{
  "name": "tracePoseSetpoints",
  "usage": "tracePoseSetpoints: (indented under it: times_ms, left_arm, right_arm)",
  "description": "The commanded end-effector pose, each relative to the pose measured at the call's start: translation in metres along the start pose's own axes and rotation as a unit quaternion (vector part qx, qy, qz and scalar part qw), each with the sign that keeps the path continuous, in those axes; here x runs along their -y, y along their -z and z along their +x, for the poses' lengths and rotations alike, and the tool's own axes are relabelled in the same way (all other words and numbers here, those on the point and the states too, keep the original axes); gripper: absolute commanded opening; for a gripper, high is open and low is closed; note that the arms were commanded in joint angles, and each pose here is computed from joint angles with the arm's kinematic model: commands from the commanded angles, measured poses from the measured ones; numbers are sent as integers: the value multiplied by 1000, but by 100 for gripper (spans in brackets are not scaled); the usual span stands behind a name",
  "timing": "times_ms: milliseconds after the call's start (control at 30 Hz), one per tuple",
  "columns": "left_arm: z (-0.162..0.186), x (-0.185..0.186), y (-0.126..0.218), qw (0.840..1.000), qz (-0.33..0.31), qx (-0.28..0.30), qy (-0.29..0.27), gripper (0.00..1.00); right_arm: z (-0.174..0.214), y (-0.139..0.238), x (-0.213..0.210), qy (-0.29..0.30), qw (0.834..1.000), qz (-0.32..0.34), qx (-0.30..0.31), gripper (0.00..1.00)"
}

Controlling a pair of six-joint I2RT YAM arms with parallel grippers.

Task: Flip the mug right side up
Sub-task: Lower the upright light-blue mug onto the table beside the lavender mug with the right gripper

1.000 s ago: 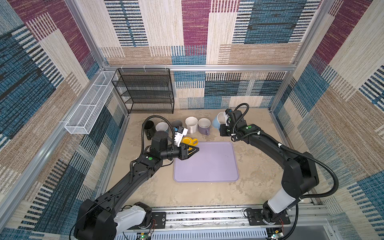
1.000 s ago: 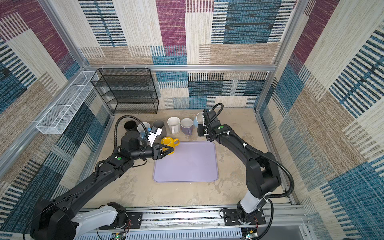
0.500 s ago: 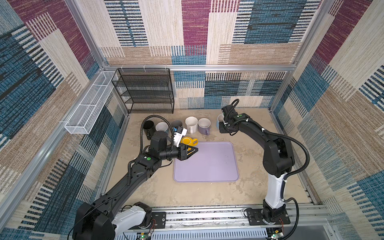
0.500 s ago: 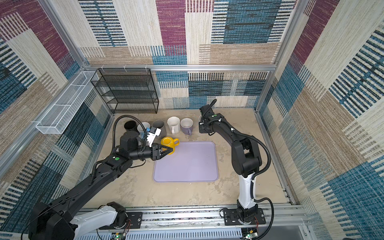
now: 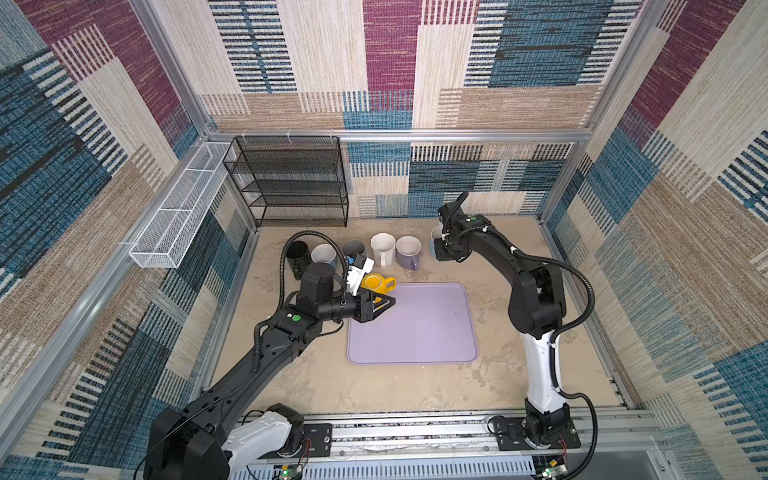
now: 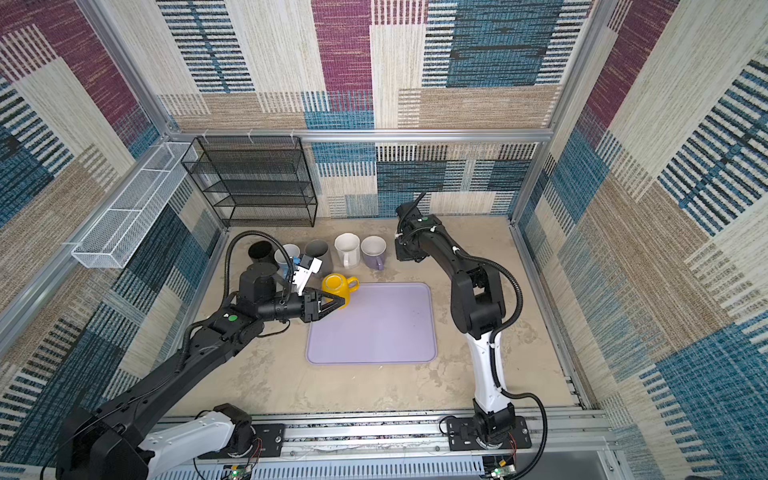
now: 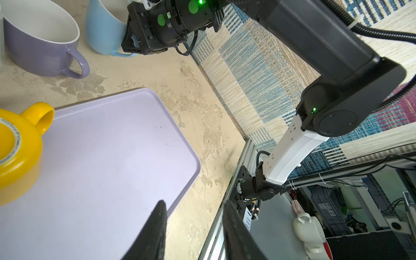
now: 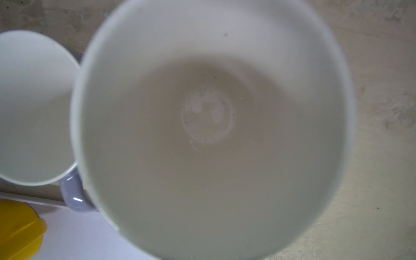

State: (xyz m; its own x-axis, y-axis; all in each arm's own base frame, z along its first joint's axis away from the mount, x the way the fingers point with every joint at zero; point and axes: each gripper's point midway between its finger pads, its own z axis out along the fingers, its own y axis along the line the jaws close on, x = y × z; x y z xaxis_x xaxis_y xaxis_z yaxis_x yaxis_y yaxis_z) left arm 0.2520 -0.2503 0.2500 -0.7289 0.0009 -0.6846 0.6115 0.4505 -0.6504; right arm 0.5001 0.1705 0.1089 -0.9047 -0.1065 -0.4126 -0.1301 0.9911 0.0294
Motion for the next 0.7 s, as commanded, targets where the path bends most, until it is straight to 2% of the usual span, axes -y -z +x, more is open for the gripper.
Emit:
tracePoseSetpoints:
  times_ms: [0, 667]
  left_arm:
    - [0, 0, 1, 1000, -4, 1, -22, 38]
    - [6, -3, 3, 1000, -10, -5, -21, 38]
  right_arm:
    - [-7, 3, -4, 5, 1000, -7, 8, 0]
    - [-7, -7, -13, 11, 999, -30, -7, 0]
